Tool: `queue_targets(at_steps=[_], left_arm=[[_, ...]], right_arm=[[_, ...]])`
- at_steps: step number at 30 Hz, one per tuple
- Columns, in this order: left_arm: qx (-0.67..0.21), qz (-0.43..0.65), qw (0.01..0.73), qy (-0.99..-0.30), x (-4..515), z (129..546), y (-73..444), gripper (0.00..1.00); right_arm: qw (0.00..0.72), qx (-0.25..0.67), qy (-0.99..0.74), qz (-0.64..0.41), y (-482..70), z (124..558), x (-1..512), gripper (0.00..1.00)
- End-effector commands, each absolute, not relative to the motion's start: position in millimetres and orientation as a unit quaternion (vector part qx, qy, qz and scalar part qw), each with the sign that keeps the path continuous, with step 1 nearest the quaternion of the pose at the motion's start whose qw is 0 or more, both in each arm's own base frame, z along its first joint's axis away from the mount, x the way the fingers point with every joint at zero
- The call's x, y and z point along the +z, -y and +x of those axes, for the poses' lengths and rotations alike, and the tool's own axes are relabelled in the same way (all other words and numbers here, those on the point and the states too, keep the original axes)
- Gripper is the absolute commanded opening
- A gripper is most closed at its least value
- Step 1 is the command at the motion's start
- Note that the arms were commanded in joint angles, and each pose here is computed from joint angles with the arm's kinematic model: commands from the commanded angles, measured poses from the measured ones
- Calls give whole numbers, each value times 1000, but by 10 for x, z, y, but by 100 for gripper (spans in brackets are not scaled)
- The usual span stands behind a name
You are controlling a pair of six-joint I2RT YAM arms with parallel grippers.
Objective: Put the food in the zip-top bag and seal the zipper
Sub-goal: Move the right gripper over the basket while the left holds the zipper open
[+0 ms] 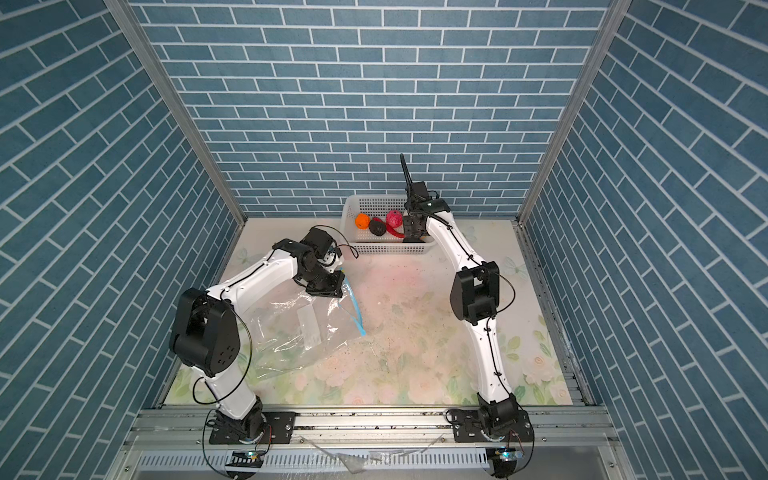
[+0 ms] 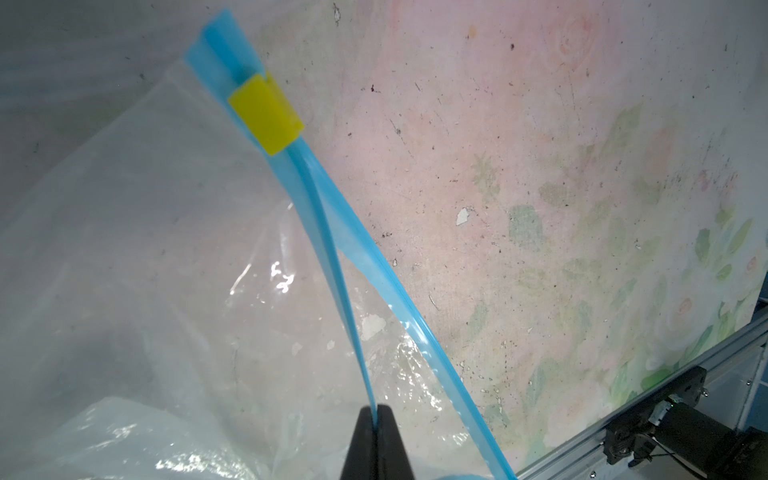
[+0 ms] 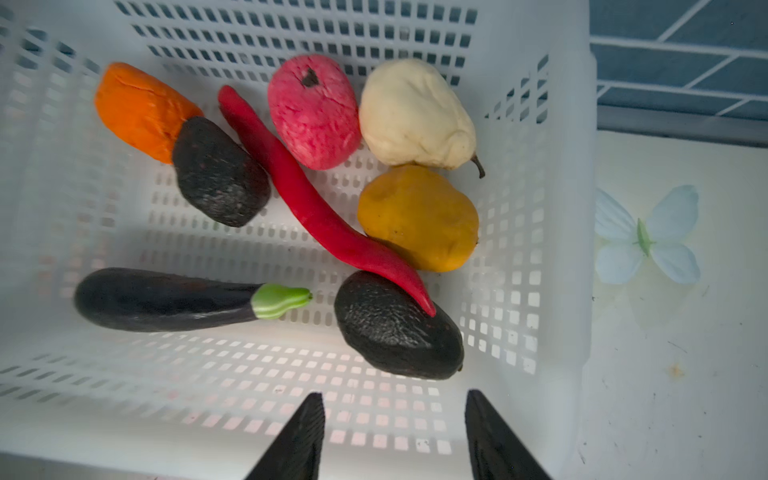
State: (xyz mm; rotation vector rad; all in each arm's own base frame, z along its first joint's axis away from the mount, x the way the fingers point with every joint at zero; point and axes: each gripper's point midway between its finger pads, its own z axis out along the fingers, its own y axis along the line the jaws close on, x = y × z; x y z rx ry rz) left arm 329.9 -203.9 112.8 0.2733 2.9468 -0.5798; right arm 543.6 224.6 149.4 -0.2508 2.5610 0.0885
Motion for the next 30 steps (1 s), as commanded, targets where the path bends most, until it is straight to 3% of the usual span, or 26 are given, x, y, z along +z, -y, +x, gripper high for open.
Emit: queue_targets(at_steps=[1, 30], left_arm=[[-197, 104, 63, -973, 1204, 3270, 2068, 0], [-177, 97, 63, -977, 1190, 3275, 2001, 0]], right_arm=[[234, 29, -967, -95, -2199, 5250, 1442, 57], [196, 20, -977, -78, -2005, 5199, 1135, 57]])
